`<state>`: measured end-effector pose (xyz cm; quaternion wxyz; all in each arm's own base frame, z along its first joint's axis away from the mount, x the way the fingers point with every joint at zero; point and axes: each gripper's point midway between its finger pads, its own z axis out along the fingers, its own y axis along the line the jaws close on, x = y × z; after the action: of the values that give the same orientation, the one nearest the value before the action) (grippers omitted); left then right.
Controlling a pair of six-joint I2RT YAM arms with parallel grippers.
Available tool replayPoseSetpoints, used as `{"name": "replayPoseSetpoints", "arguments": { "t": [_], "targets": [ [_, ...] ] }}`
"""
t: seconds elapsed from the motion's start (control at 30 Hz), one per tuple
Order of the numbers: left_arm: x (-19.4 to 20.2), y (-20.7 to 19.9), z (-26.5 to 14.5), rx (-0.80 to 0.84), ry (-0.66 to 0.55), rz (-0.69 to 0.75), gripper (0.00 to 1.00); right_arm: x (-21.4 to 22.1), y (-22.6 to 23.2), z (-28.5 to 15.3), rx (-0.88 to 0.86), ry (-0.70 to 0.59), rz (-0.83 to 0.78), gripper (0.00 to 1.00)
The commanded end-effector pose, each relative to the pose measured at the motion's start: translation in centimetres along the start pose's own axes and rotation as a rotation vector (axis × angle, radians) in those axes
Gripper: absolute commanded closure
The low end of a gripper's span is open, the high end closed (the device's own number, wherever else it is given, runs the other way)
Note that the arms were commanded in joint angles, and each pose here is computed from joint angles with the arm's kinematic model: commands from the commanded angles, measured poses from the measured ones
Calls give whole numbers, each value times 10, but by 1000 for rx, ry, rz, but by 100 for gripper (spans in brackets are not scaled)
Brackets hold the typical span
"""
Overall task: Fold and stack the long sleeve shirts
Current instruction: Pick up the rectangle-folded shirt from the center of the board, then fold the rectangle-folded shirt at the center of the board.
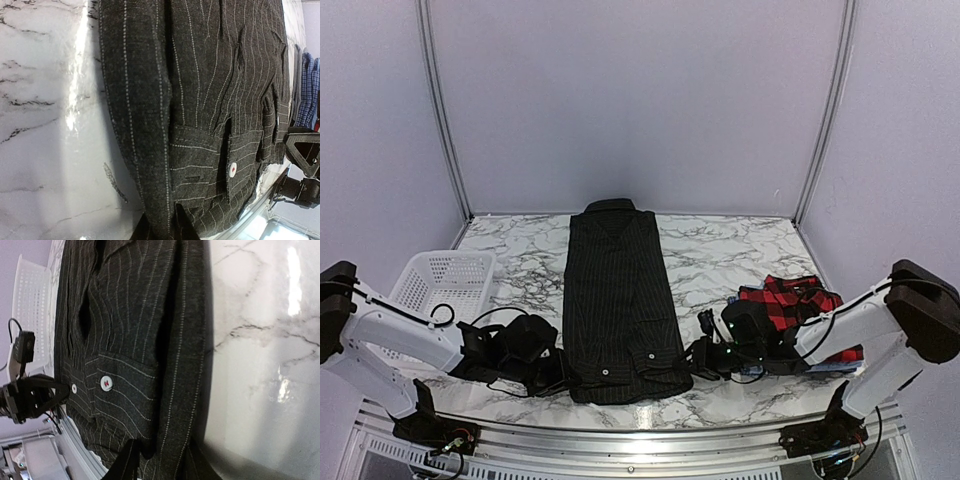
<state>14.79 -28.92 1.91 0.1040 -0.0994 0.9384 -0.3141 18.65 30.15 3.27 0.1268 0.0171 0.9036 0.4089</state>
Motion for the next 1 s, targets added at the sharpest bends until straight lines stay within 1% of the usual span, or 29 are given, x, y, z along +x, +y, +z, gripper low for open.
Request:
{"name": "replayPoseSetpoints", "arguments": {
  "t": [0.0,0.1,0.23,0.4,0.6,0.73,0.8,0.93,0.97],
  "targets": [
    [4,0,2,-22,19,12,90,0,2,2,0,20,11,76],
    [1,-11,-3,9,13,26,94,2,7,0,-22,34,7,85],
    [-8,-33,-16,40,-19,64,98,-5,24,-6,-48,24,-14,100],
    [-26,-61,-38,79,-74,102,100,-22,51,-14,-90,-9,-40,100],
    [-60,-82,-53,118,-126,113,100,-61,74,-16,-132,-68,-51,100],
    [-103,-86,-57,123,-170,94,100,-97,82,-11,-162,-100,-52,100],
    [-126,-88,-57,122,-189,86,100,-115,80,0,-159,-100,-54,100],
    [-174,-82,-50,100,-224,70,100,-161,83,18,-181,-124,-56,100],
    [-185,-77,-43,86,-220,62,100,-172,81,22,-183,-130,-51,100]
  ]
}}
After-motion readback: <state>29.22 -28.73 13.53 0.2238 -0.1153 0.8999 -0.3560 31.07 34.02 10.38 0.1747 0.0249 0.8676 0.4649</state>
